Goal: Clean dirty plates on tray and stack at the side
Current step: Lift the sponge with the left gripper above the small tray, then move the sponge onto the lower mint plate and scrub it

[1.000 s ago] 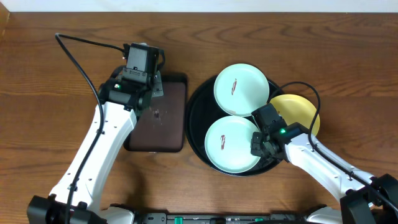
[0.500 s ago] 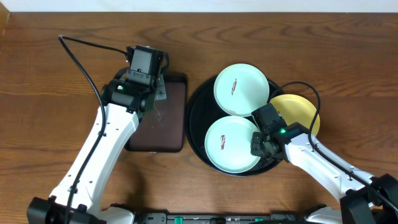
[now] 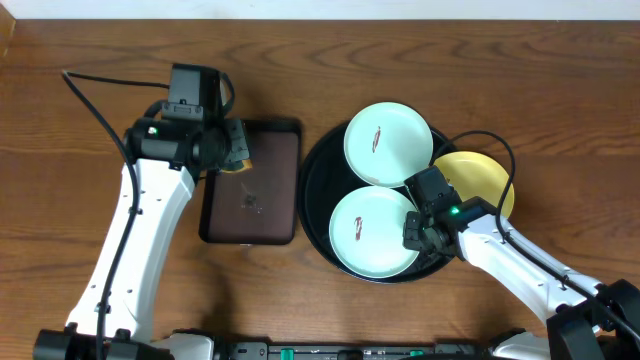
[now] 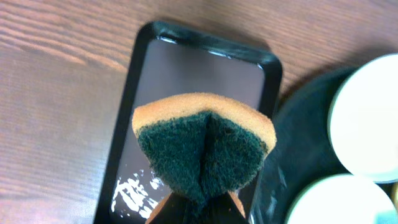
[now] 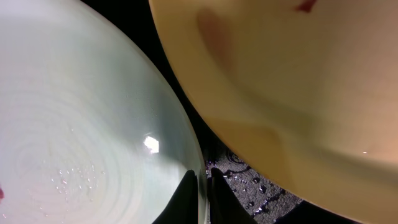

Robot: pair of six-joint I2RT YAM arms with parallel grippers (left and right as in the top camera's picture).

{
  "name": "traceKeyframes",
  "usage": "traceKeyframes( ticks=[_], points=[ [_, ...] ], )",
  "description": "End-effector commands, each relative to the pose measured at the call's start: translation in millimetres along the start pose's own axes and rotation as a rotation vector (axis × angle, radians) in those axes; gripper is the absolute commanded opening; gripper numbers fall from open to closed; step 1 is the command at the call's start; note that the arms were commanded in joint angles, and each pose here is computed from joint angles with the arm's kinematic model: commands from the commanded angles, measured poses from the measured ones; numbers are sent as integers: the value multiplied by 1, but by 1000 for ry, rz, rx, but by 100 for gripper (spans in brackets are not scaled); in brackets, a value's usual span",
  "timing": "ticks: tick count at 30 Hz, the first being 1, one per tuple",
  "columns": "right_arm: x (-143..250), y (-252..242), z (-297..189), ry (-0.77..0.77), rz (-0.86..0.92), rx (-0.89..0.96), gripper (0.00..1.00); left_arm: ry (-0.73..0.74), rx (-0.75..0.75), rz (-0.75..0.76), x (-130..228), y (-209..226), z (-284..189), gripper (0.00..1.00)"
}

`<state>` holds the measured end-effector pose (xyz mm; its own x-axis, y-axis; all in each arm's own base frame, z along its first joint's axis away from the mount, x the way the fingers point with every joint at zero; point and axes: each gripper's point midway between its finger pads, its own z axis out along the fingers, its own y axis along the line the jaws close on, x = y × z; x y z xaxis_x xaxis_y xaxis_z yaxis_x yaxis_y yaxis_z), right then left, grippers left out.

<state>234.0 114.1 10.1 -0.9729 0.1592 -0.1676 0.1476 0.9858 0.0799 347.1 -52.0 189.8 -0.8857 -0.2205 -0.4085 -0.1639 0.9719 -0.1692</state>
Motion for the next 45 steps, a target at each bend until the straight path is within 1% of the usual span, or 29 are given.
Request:
traceKeyframes(
  ticks=[1,6,8,11,15,19,24,30,37,41,45],
  points=[
    [4,2,2,-1,-24,7,6,29,18,14,-10,-8,1,7],
    [5,2,2,2,-24,9,6,97,-5,41,-4,-5,22,7],
    [5,2,2,3,-24,10,2,132,-16,45,2,-3,29,7],
    [5,2,2,3,-24,10,1,188,-31,52,13,-1,35,7],
    [5,2,2,2,-24,9,1,256,-33,118,35,-8,38,7],
    [5,2,2,3,-24,10,1,281,-86,182,54,-11,49,7],
    [5,2,2,3,-24,10,1,295,-64,258,77,-37,59,7],
    [5,2,2,3,-24,10,1,256,-3,305,96,-88,59,7],
    [5,2,2,4,-24,10,1,242,65,356,139,-136,64,7],
    [5,2,2,4,-24,10,1,224,109,417,157,-155,70,8],
    [7,0,2,13,-25,17,1,234,99,399,166,-156,76,7]
  ],
)
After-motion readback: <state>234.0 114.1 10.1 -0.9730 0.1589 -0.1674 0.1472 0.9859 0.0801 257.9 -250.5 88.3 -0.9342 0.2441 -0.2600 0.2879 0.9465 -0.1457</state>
